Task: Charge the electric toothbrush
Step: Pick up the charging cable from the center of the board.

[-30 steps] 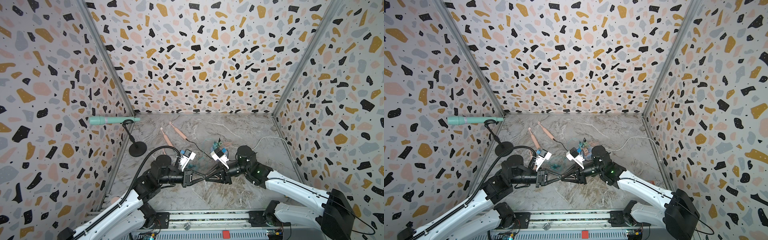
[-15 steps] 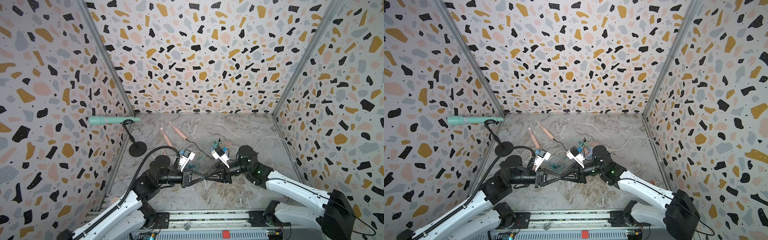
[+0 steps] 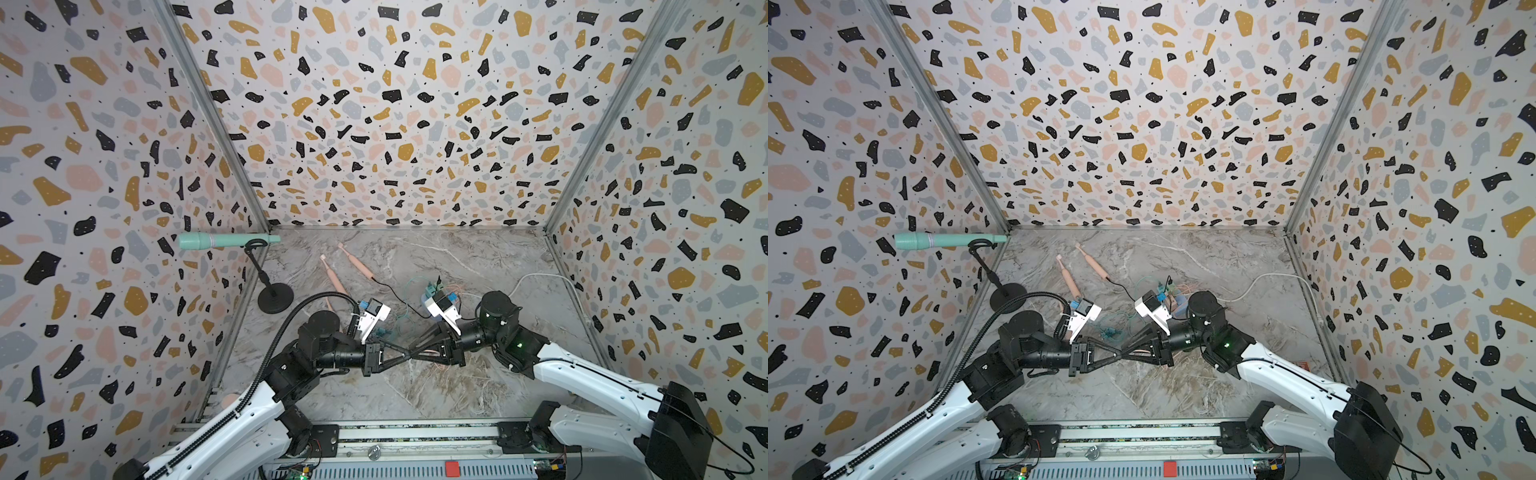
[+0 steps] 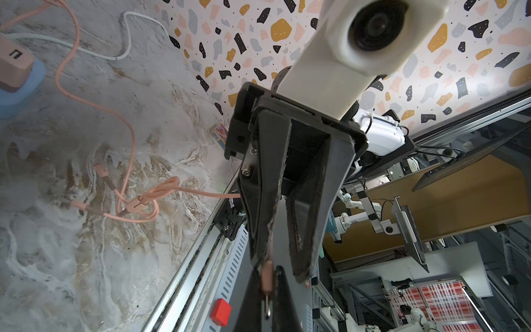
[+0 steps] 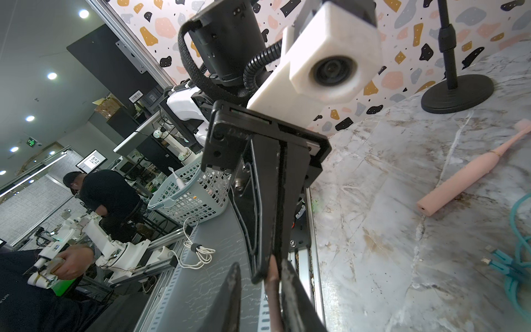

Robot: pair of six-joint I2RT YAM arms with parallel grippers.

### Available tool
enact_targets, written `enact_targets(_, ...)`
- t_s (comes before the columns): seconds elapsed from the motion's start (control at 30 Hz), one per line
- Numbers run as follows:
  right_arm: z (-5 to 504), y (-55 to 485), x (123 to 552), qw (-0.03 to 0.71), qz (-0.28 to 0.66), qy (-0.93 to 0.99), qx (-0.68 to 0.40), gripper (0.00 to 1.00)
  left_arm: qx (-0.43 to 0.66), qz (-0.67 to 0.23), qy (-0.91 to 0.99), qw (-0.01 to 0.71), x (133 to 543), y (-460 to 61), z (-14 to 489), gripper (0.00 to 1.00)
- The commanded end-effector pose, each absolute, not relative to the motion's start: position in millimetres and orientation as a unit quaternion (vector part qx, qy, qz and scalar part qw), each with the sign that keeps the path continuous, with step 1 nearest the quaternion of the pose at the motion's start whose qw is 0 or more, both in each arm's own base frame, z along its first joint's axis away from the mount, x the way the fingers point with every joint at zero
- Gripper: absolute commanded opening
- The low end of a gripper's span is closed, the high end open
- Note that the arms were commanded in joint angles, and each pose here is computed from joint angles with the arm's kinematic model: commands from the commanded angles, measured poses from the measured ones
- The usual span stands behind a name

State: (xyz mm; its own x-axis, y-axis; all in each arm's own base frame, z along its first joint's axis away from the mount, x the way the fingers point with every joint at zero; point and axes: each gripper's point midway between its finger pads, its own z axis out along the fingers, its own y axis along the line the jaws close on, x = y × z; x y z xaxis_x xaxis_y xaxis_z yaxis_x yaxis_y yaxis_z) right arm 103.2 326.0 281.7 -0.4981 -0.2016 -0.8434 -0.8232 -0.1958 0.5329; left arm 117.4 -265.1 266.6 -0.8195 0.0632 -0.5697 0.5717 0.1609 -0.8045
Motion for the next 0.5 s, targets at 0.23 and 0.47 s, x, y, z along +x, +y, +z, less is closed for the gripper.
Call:
enact_targets(0.23,300.7,317.5,87.4,0.254,0.653,0.549,-0.455,0.26,0.209,-0.623,0.713,0.245,124.3,-264.3,285.6,0.00)
enact_targets(0.47,302.6,319.8,91.0,0.257,0.653,0.552,-0.450,0.24,0.208,-0.627,0.710,0.243,123.8,-264.7,286.3,0.00)
